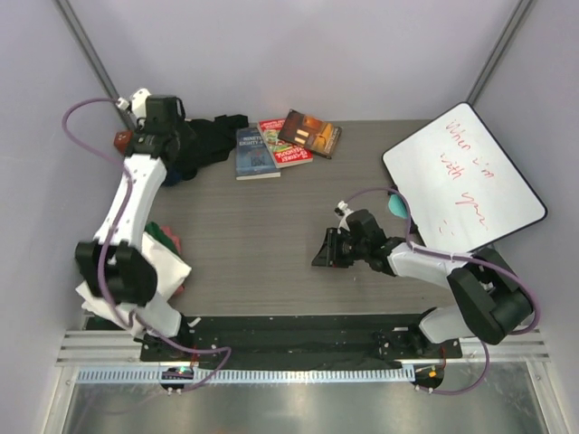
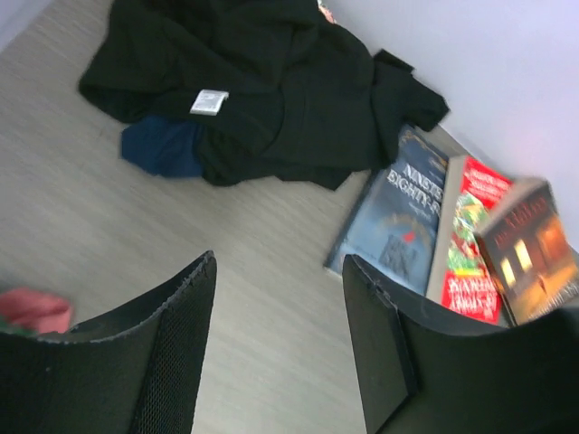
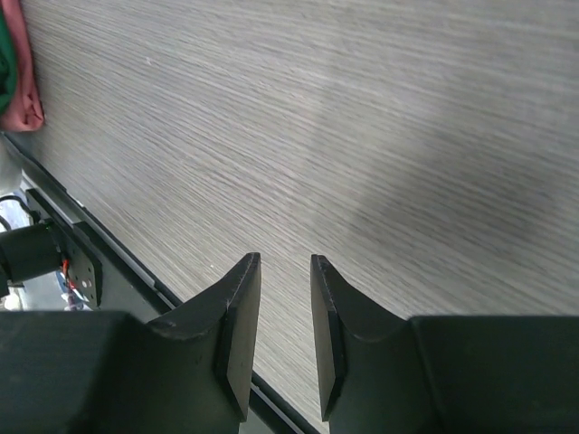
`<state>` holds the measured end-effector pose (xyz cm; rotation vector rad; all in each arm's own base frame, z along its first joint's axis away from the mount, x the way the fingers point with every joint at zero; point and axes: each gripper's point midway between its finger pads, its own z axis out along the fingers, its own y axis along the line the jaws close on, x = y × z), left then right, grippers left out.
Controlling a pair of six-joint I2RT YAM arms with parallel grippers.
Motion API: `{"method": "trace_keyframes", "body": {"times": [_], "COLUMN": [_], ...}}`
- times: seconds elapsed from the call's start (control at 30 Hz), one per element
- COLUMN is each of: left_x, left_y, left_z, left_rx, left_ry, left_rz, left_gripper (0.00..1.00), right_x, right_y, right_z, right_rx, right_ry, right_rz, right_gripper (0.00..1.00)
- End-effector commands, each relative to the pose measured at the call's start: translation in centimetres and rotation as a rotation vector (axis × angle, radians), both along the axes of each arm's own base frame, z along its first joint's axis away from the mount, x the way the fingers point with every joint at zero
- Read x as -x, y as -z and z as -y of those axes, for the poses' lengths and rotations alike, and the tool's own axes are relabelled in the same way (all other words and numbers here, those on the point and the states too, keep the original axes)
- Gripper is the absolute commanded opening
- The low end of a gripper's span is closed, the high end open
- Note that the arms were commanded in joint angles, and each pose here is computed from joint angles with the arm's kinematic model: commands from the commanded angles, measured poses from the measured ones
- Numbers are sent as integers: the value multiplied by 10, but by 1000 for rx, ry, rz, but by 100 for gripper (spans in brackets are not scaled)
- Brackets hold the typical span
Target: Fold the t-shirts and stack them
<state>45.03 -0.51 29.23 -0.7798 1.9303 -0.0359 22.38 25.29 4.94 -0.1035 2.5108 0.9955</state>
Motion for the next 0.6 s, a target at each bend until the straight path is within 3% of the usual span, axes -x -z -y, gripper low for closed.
{"method": "trace_keyframes", "body": {"times": [0.0, 0.03, 0.07, 0.17, 0.3, 0.33, 0.57], "left_x": [-68, -79, -93, -117, -129, -131, -148], "left_y": [32, 28, 62, 87, 118, 122, 163], "left_z": [-11, -9, -9, -9, -18, -39, -46], "left_rx": [46, 92, 115, 125, 115, 129, 148], "left_ry": [0, 29, 31, 44, 6, -32, -30], "left_rz": [-29, -30, -93, -116, -169, -169, -232], "left_gripper": [58, 58, 57, 56, 58, 58, 58], "right_x": [1, 1, 1, 2, 4, 4, 7], "right_y": [-12, -12, -13, -11, -5, -2, 8], "right_z": [-4, -4, -4, -3, 1, 2, -3], "right_rx": [-45, -45, -50, -36, -7, 1, -15], "right_ry": [4, 5, 5, -1, -7, -10, -20], "right_rz": [26, 25, 24, 22, 15, 13, -19], "right_gripper": [34, 34, 34, 34, 34, 34, 34]}}
